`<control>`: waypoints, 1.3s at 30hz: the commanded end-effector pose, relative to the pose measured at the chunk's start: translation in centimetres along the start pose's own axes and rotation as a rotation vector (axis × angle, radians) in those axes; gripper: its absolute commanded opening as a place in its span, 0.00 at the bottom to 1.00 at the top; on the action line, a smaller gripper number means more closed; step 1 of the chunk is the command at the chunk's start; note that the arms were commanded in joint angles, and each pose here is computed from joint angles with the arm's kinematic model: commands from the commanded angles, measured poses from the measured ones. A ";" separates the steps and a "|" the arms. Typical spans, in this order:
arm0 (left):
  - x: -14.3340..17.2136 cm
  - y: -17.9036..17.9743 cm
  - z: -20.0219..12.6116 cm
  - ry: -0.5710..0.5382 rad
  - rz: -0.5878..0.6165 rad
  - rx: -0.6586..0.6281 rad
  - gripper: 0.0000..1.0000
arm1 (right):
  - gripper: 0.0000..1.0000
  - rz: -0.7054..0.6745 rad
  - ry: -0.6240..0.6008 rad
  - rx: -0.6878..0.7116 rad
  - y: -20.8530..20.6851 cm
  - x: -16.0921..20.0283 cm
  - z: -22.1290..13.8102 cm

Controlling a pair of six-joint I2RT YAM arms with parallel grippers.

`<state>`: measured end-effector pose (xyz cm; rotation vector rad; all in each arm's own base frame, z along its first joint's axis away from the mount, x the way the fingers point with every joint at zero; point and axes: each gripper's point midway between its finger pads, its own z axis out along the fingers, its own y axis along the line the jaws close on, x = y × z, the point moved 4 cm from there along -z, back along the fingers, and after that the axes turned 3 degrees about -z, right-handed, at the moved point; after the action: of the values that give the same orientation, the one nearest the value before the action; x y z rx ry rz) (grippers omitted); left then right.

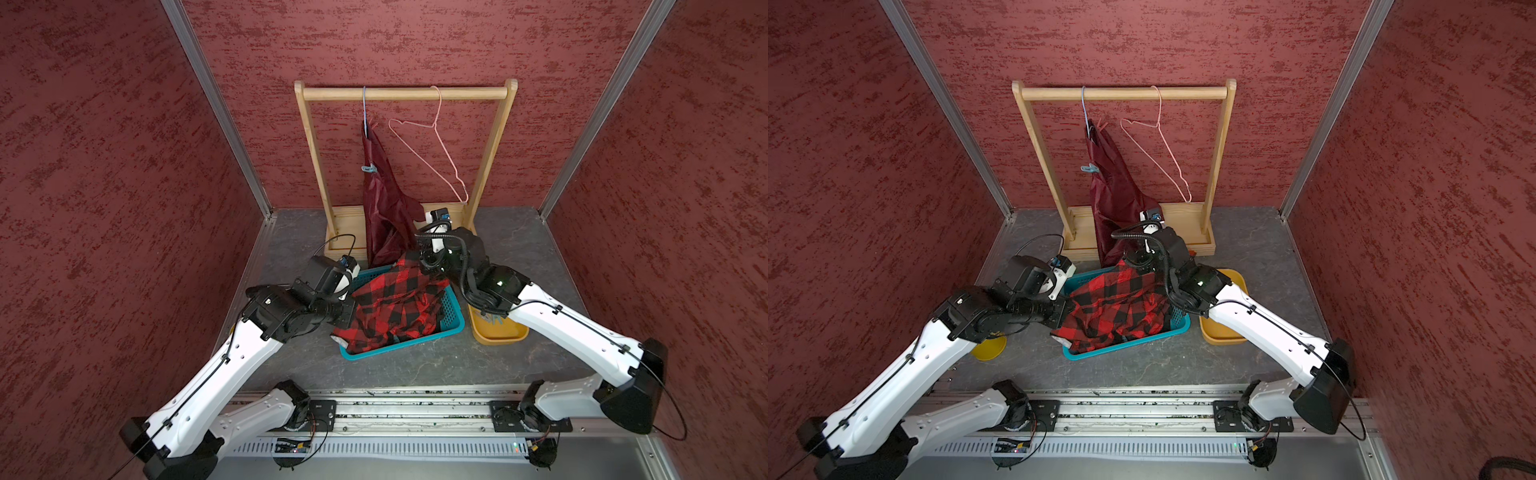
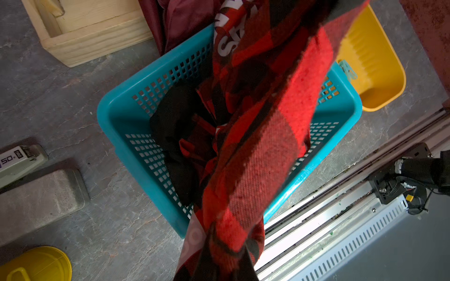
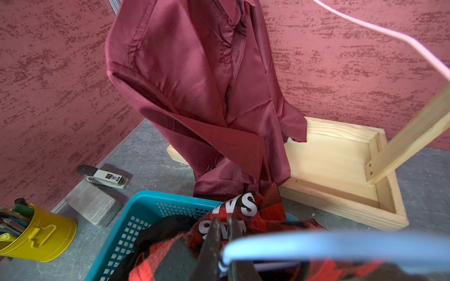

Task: Remove the clothespins securing long-sleeve shirts to the hanger
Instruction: Remove the long-sleeve shirt from the hanger.

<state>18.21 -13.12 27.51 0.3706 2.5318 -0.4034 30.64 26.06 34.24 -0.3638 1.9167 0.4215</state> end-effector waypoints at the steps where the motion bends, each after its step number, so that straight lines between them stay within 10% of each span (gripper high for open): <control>1: 0.6 2.4 -0.5 -0.023 -0.165 -0.120 0.00 | 0.00 0.062 -0.081 0.127 -3.9 -2.3 -1.3; 13: 0.6 1.9 -0.4 -0.038 -0.200 -0.026 0.00 | 0.00 0.096 -0.039 0.171 -5.9 -2.1 -0.1; 22: 0.2 0.7 0.4 -0.019 -0.169 0.054 0.45 | 0.00 0.119 -0.066 0.131 -5.5 -2.5 -0.4; 26: 0.3 0.4 0.9 -0.006 -0.164 0.079 0.42 | 0.00 0.121 -0.066 0.132 -5.6 -2.4 -0.6; 32: -0.1 0.1 1.2 -0.018 -0.183 0.098 0.00 | 0.00 0.126 -0.074 0.124 -5.5 -2.2 -0.6; 39: 1.6 3.9 2.1 0.033 -0.292 -0.167 0.00 | 0.00 0.150 -0.064 0.198 -7.2 -2.0 -0.3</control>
<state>19.24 -12.23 25.82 0.0817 2.5722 -0.4815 33.60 21.67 33.92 -0.1885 1.9589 0.3820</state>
